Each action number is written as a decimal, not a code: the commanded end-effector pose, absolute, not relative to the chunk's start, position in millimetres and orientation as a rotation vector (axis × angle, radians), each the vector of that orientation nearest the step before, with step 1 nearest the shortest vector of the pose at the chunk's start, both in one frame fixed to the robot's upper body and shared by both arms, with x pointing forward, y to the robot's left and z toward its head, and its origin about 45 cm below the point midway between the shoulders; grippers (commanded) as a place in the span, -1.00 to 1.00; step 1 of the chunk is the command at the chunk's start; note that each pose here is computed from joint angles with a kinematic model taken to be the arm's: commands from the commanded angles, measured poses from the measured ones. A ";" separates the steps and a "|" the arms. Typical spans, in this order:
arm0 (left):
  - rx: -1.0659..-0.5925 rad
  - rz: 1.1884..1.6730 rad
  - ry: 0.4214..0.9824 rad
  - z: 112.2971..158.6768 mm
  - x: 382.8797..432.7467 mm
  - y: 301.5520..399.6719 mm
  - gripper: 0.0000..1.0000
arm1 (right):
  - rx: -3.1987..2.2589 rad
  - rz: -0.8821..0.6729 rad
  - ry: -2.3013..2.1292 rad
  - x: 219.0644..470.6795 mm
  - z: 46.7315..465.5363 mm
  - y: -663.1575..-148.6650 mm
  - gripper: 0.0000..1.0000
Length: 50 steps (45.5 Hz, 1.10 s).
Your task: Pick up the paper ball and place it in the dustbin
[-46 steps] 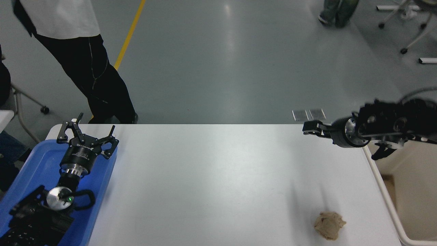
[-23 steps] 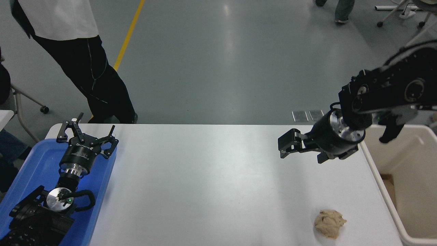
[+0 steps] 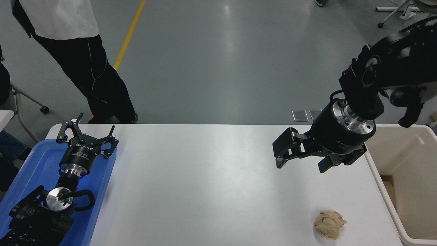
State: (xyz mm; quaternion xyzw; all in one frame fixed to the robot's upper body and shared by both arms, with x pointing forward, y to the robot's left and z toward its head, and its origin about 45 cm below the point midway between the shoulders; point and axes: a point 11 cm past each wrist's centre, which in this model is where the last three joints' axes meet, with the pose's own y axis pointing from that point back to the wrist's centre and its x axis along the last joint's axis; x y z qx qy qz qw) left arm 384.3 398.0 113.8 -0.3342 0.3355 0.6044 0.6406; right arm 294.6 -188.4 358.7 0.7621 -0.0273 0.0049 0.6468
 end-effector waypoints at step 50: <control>-0.761 1.379 0.765 113.7 384.3 398.0 0.99 | 1.557 -0.537 -0.820 203.7 86.6 -370.8 1.00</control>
